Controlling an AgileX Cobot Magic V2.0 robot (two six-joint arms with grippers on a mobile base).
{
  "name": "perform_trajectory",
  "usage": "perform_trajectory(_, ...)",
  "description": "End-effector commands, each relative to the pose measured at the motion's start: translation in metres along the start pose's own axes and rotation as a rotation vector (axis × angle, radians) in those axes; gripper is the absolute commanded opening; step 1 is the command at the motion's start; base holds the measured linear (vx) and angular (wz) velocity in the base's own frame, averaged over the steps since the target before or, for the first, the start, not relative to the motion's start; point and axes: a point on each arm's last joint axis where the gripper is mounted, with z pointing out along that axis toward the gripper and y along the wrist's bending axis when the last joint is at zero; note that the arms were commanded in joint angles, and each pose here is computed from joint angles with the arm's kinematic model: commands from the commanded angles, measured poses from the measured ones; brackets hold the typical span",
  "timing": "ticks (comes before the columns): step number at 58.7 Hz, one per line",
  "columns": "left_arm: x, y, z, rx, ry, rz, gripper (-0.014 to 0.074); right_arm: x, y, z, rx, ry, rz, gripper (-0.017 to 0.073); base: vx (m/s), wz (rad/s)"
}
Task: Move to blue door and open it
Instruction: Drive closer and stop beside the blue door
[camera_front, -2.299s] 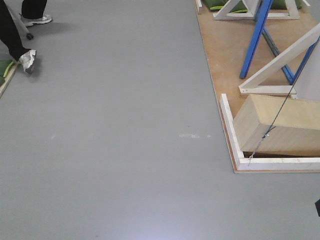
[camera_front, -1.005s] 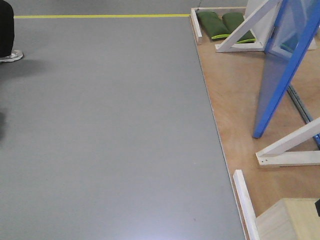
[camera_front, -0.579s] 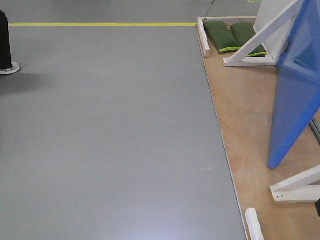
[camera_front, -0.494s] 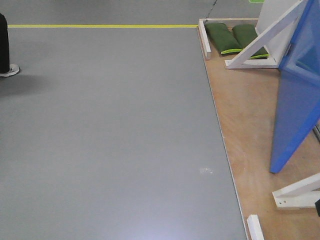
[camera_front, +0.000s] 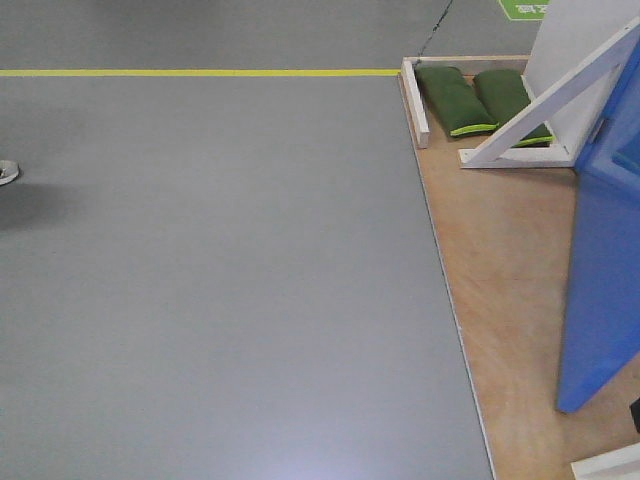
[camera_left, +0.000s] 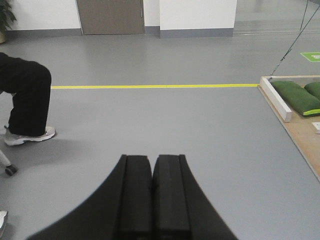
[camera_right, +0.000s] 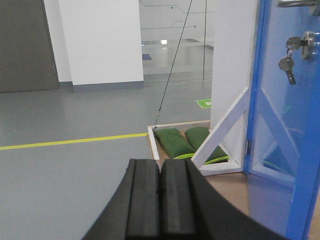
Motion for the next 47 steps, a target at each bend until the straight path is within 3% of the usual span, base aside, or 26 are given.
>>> perform_trajectory(1,-0.0172,0.0002,-0.0044,0.002,-0.128,-0.009,0.0073,-0.0084,0.0006,-0.0016,-0.006,-0.099,-0.005,0.0008,0.34,-0.04)
perform_trajectory(47,-0.0172,0.0002,-0.0044,0.002,-0.128,-0.009,0.0073,-0.0084,0.0006,-0.0016,-0.006,-0.099,-0.005,0.0008,0.23,0.00)
